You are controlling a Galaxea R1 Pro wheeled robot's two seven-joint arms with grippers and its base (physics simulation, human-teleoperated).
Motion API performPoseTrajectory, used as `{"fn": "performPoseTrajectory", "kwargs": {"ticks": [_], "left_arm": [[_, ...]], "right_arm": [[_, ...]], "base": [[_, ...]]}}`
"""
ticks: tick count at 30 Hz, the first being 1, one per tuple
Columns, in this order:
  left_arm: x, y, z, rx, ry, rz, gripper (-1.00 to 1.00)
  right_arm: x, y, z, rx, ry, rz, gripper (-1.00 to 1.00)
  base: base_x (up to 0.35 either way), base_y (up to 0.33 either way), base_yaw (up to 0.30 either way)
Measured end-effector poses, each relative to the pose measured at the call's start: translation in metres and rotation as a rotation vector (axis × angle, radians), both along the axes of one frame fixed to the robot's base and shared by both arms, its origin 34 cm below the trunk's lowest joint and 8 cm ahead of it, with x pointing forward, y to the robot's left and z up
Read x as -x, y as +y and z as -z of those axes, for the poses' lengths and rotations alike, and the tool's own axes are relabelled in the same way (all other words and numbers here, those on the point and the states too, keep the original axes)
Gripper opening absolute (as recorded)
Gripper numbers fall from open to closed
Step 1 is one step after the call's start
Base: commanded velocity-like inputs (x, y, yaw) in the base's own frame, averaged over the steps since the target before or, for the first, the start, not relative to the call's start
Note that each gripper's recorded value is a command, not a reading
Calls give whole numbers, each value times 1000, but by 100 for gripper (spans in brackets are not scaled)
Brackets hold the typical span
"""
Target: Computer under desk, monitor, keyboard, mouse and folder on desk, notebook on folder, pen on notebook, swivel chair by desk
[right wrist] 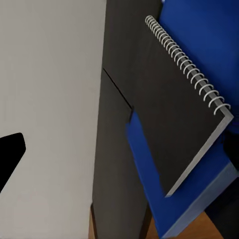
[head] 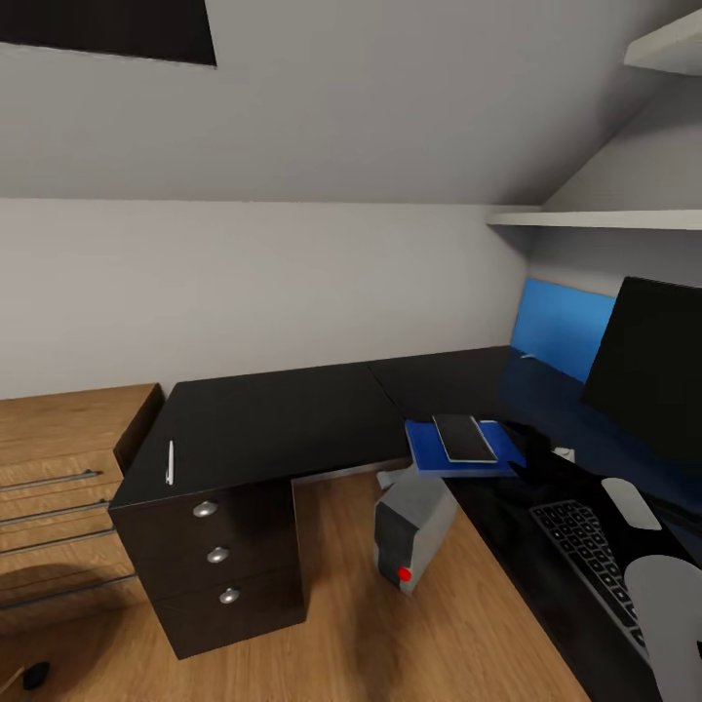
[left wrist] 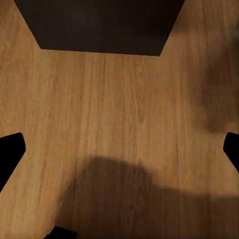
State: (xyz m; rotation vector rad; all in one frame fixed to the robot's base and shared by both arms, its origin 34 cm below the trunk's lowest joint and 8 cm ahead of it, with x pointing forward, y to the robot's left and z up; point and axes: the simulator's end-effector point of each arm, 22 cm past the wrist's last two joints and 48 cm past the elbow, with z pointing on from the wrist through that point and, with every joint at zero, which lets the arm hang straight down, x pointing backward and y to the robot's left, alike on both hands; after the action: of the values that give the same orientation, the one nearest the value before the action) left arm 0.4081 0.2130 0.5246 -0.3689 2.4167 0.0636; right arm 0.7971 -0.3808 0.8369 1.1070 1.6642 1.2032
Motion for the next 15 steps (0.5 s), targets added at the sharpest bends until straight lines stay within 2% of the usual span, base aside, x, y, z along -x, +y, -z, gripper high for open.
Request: {"fn": "performPoseTrajectory", "kwargs": {"ticks": [7,10,15], "left_arm": [[0,-1,0,-1,0,2,100],[-1,-1,-6,0,0,3,100],[-1,-1,-15,0,0,3,100]], "right_arm": [[-3,6,-8,24,-15,-17,100],[-7,25,-25,93,-37,-73,100],[-9,34,-38,123,-44,-100,100]], "base": [[0,0,0],[0,0,0],[0,0,0]]}}
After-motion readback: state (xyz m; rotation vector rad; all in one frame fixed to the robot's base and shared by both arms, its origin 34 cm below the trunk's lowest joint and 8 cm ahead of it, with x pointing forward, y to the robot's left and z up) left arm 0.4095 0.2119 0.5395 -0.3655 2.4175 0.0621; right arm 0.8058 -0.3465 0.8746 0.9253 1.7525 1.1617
